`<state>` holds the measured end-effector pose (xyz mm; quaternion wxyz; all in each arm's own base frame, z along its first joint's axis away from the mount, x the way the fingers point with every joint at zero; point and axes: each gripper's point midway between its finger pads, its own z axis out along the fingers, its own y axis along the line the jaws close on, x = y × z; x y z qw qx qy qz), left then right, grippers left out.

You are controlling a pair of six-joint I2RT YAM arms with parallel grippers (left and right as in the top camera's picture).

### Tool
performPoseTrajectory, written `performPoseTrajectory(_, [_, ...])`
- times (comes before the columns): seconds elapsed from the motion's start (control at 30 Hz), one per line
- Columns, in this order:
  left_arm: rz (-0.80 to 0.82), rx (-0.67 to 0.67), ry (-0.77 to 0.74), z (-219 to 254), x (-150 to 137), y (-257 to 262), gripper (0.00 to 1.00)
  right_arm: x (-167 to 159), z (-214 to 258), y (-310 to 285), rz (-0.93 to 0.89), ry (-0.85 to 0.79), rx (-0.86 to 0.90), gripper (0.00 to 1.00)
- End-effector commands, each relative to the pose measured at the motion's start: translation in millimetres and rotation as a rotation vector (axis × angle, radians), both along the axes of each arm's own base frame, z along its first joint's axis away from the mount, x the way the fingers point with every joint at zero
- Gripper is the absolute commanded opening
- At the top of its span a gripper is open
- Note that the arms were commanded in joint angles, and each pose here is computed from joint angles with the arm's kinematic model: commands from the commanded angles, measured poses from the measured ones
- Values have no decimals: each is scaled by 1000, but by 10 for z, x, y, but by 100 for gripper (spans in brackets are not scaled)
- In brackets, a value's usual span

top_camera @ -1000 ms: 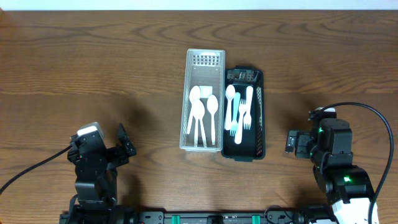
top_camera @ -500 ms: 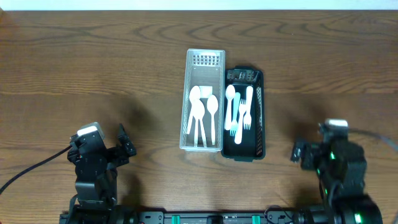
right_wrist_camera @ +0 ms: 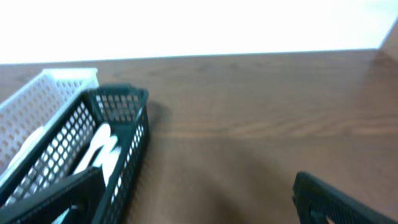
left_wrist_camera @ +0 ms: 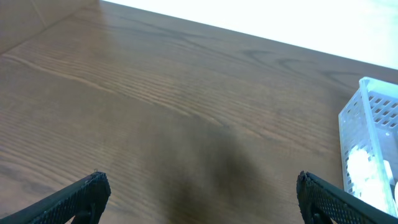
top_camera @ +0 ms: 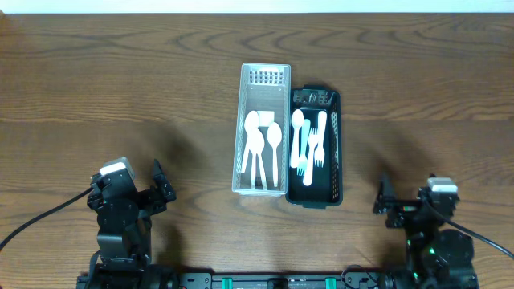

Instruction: Pack container

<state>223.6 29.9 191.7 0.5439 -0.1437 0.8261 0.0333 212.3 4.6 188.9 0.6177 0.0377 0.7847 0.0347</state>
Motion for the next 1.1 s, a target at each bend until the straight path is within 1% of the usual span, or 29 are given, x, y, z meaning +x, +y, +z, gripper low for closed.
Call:
performPoseTrajectory(0.0, [1, 6, 1, 6, 2, 3, 98, 136, -108, 99, 42, -57, 34, 99])
performPoseTrajectory(0.1, [1, 6, 1, 6, 2, 3, 98, 259, -14, 87, 32, -181, 32, 99])
performPoseTrajectory(0.2, [1, 6, 1, 6, 2, 3, 98, 333, -54, 44, 4, -256, 33, 99])
performPoseTrajectory(0.33, [1, 6, 1, 6, 2, 3, 98, 337, -319, 44, 3, -163, 30, 99])
performPoseTrajectory(1.07, [1, 6, 1, 6, 2, 3, 98, 339, -312, 42, 2, -166, 30, 99])
